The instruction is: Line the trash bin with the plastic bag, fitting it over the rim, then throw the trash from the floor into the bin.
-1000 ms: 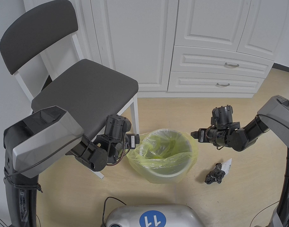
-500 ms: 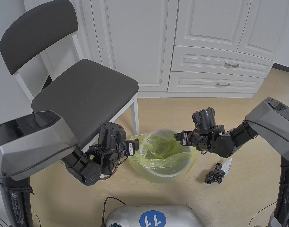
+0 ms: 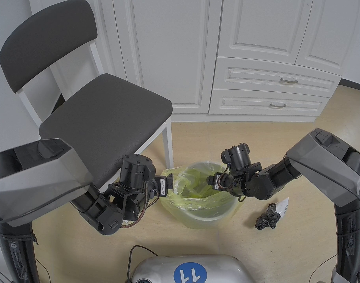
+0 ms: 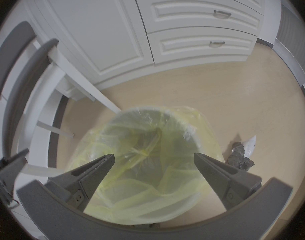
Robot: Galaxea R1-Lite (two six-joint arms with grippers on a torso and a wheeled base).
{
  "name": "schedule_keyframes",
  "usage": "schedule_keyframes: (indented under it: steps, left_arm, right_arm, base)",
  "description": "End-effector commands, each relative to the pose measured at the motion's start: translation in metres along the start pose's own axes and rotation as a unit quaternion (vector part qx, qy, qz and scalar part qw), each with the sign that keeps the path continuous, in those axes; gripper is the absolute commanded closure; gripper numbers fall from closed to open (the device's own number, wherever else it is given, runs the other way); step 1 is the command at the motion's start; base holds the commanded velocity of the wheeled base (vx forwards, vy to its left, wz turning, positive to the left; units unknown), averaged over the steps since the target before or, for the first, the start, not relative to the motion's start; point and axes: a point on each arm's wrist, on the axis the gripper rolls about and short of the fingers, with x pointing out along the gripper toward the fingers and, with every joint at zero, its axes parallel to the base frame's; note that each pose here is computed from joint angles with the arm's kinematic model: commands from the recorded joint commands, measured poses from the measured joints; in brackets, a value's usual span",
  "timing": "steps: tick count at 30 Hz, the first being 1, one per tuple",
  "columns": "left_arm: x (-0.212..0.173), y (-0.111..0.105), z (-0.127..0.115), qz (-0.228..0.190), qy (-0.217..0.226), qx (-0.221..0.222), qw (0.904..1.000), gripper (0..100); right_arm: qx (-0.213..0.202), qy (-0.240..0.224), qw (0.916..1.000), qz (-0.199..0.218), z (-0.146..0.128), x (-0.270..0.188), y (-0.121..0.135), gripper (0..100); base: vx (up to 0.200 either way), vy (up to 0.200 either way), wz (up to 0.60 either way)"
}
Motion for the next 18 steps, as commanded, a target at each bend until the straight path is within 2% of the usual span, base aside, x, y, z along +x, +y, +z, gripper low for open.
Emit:
schedule_keyframes:
  steps: [1, 6, 14, 18]
  left_arm:
    - [-0.001, 0.0, 0.0, -0.001, -0.002, 0.0, 1.0, 0]
    - [-0.001, -0.001, 0.0, -0.002, -0.002, 0.001, 1.0, 0]
    - [-0.001, -0.002, -0.001, -0.003, -0.001, 0.001, 1.0, 0]
    - [-0.001, -0.001, -0.002, -0.002, 0.001, 0.002, 1.0, 0]
  right_arm:
    - [-0.023, 0.04, 0.9989, -0.008, -0.017, 0.002, 0.005, 0]
    - [-0.041, 0.061, 0.9972, -0.017, -0.017, -0.006, 0.002, 0]
    - [-0.126, 0.118, 0.9849, -0.016, -0.046, -0.024, -0.004, 0]
    - [-0.151, 0.13, 0.9799, -0.012, -0.056, -0.031, -0.002, 0]
  base:
    - [0.0, 0.0, 0.0]
    - [0.0, 0.0, 0.0]
    - [0.0, 0.0, 0.0]
    - [0.0, 0.0, 0.0]
